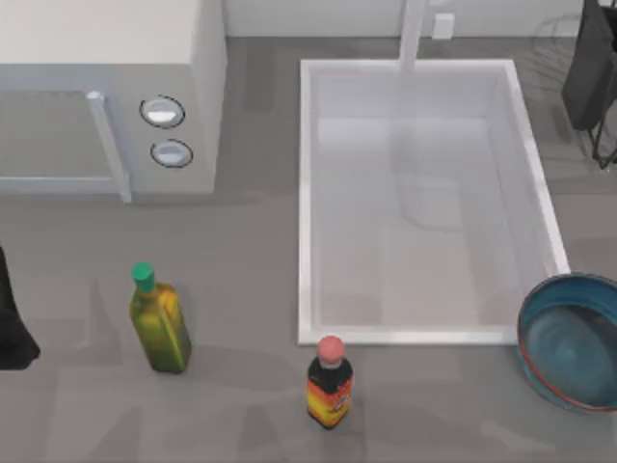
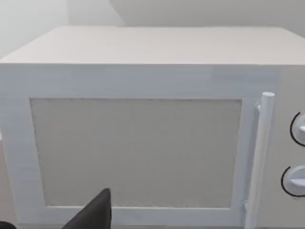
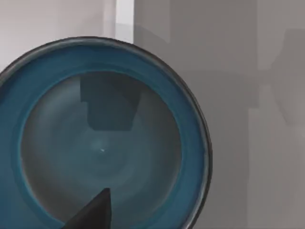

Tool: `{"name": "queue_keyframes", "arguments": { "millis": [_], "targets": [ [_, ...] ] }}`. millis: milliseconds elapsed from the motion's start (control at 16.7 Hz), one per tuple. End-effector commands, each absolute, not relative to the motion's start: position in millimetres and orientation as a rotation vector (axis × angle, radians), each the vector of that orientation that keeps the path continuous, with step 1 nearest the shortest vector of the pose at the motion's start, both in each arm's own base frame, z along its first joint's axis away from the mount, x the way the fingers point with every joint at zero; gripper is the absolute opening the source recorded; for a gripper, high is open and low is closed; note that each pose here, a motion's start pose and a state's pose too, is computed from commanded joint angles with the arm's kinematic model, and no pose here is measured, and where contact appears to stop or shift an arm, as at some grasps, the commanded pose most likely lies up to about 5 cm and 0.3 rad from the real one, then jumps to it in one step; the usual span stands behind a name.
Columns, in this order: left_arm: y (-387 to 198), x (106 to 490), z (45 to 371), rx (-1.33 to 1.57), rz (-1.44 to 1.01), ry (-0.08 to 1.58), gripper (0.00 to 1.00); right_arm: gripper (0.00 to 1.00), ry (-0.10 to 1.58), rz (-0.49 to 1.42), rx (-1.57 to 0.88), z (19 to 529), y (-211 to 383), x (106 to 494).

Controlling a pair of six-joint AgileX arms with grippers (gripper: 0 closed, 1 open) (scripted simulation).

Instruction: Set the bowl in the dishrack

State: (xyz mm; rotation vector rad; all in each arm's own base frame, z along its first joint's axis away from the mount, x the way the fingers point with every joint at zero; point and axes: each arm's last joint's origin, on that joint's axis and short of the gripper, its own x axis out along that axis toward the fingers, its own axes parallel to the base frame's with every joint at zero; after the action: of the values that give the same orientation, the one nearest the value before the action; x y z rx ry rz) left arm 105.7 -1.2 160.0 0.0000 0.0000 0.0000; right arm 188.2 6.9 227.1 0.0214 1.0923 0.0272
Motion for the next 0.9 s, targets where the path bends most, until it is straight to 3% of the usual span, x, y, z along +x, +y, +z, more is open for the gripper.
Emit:
{"name": "queue_keyframes", "arguments": {
  "millis": [420,900],
  "targets": [
    [-1,106,160,0.0,0.0,0.0,1.0,1.0,1.451,0.007,0.017,230,10,241],
    [-1,106,160,0.0,0.0,0.0,1.0,1.0,1.469,0.004,0.018,226,10,245]
  ]
}}
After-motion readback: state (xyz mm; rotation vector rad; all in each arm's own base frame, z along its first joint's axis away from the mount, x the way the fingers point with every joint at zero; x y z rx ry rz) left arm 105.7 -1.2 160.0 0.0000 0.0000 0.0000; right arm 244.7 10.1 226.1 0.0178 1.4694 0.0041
